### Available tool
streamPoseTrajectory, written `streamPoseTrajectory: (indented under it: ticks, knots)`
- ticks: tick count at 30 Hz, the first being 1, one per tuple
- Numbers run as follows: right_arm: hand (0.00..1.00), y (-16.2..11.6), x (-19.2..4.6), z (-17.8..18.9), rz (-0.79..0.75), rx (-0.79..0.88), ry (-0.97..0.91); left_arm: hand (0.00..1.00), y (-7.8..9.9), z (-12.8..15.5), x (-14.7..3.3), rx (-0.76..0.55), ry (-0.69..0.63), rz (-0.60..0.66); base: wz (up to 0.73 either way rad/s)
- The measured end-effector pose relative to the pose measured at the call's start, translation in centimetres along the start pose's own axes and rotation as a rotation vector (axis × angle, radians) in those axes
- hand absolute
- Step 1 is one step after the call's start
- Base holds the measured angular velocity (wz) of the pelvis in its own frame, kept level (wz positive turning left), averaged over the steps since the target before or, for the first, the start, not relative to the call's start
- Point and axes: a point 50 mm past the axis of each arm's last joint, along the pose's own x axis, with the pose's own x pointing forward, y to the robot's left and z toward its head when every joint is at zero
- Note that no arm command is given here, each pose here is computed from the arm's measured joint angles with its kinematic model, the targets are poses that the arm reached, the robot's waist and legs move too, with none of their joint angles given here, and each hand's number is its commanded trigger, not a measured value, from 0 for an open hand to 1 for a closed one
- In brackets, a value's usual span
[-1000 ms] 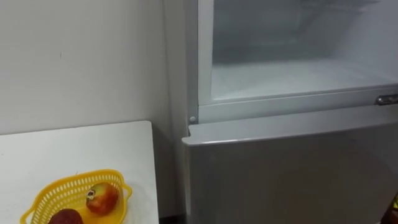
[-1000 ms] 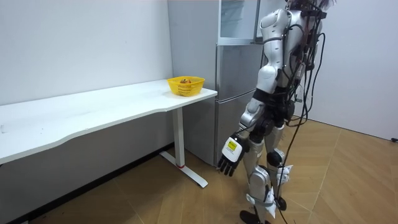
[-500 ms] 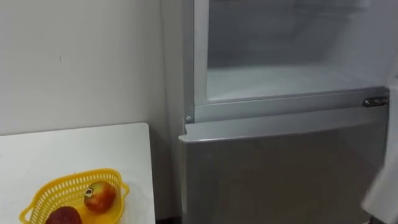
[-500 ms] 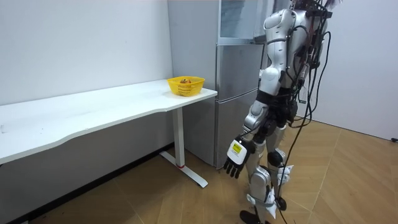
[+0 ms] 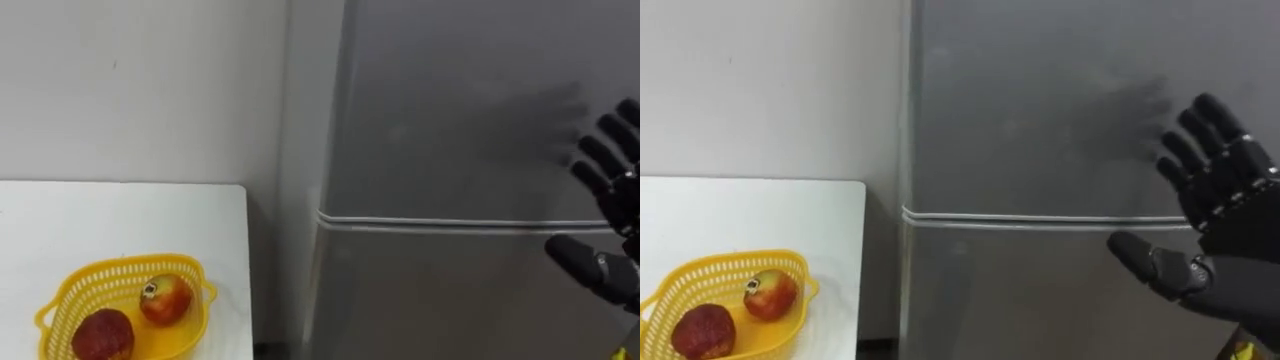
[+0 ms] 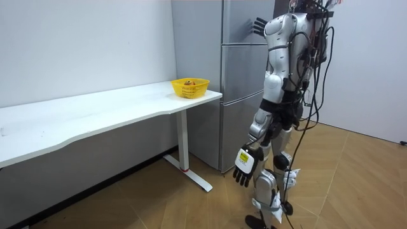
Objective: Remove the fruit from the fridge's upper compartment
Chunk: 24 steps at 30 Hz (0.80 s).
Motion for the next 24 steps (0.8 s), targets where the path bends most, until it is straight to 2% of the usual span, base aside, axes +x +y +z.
streamPoseTrajectory:
  ticks: [7,12,18,24]
  knots:
    - [0.00,0.3,0.0,-0.3,0.055,-0.007,0.037,0.00,-0.1,0.2,0.0,0.002,0.000,0.001,0.00]
    - [0.00,-0.4,-0.1,0.5,-0.041,-0.021,0.001,0.00,0.0,0.0,0.0,0.001,0.007,0.003,0.00]
    - [0.00,-2.8,-0.8,1.6,-0.395,-0.137,-0.036,0.00,0.0,0.1,0.0,0.003,0.005,0.051,0.04]
    - [0.00,-5.3,-2.7,2.5,-0.854,-0.282,-0.082,0.00,-0.2,0.0,0.0,0.003,0.021,0.068,0.04]
